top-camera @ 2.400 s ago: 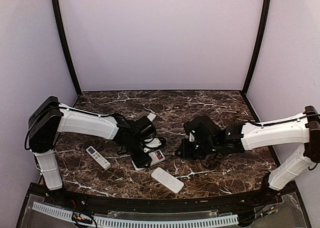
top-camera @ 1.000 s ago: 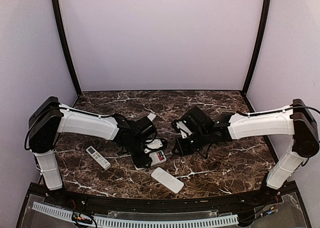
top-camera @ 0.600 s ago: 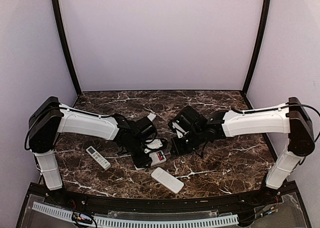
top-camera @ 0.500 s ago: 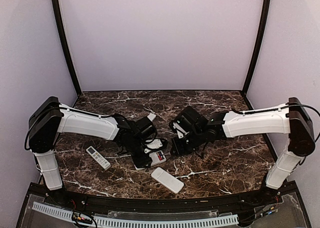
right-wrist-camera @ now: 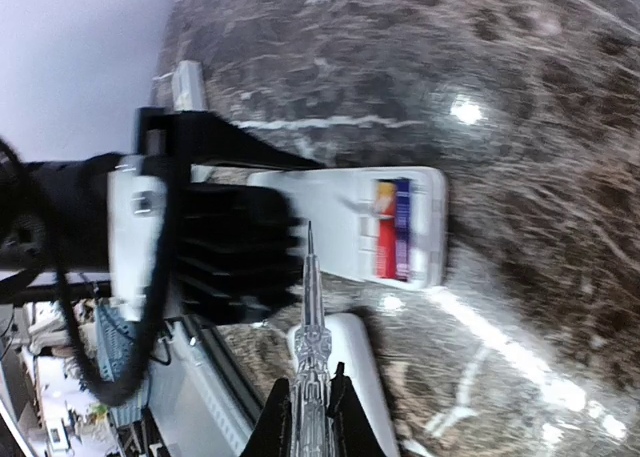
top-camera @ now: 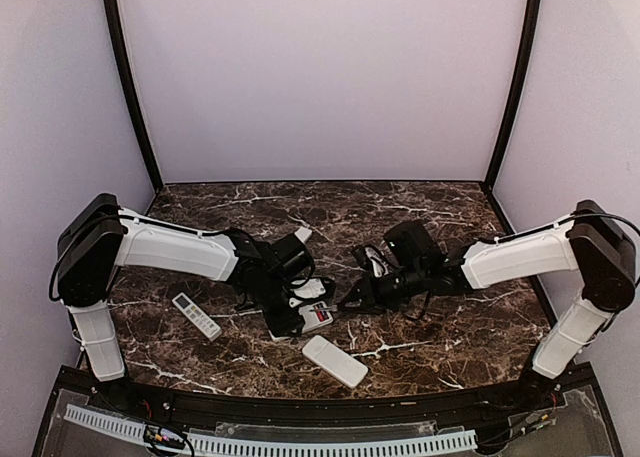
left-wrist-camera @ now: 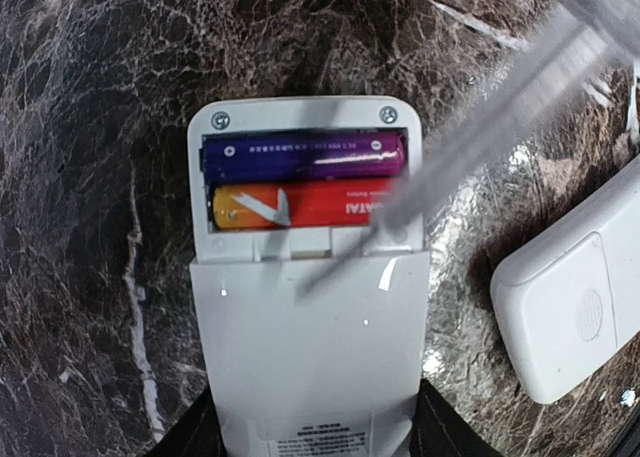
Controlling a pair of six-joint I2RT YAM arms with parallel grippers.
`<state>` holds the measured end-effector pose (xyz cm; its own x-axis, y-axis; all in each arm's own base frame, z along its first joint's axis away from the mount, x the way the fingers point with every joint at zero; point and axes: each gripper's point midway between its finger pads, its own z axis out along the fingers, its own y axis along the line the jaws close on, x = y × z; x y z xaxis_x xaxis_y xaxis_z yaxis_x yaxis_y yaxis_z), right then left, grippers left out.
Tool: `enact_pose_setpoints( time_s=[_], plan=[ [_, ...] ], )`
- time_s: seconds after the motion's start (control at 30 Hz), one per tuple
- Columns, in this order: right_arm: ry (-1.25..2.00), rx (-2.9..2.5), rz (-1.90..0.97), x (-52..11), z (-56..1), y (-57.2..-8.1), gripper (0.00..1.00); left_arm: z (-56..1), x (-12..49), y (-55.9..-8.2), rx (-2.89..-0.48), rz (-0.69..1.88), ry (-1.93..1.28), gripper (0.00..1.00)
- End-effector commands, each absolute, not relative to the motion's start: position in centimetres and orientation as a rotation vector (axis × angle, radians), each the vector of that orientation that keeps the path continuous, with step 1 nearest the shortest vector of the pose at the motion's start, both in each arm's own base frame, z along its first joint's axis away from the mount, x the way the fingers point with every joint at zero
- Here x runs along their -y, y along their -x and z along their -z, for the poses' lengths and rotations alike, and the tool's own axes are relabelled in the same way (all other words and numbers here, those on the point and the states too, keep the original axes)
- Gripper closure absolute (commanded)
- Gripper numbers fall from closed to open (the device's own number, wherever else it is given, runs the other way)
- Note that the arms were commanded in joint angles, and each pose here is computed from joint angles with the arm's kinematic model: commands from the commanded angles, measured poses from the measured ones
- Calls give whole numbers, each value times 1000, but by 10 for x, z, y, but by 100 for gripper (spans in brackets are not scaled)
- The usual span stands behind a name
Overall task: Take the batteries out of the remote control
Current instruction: Remove the battery from the remote control without the battery cover.
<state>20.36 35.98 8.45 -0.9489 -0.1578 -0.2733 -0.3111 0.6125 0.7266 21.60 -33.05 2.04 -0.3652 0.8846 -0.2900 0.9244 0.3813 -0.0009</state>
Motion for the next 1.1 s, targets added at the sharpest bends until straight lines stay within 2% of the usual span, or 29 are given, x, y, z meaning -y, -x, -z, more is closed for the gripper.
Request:
enact_pose_setpoints(
  time_s=[0.0,0.13,0.33,0.5,0.87,1.07],
  plan=[
    [583,-2385,-1643,-396,-148,-185,100,-2,342,-195,-2357,304,-1726,76],
    [561,-2414,-1554,-385,-147,-187,100,-3,342,-197,-2357,294,-1724,76],
    [499,-2552,-1149,-340,-123,-197,100,-12,340,-202,-2308,272,-1711,78],
    [407,-2569,-907,-305,-126,-206,100,-18,344,-205,-2297,302,-1673,79],
    [-173,-2497,-1033,-311,-133,-197,100,-17,345,-212,-2535,294,-1409,82],
    [-301,-2504,-1019,-325,-128,-193,100,-14,338,-209,-2635,273,-1303,82]
  ],
)
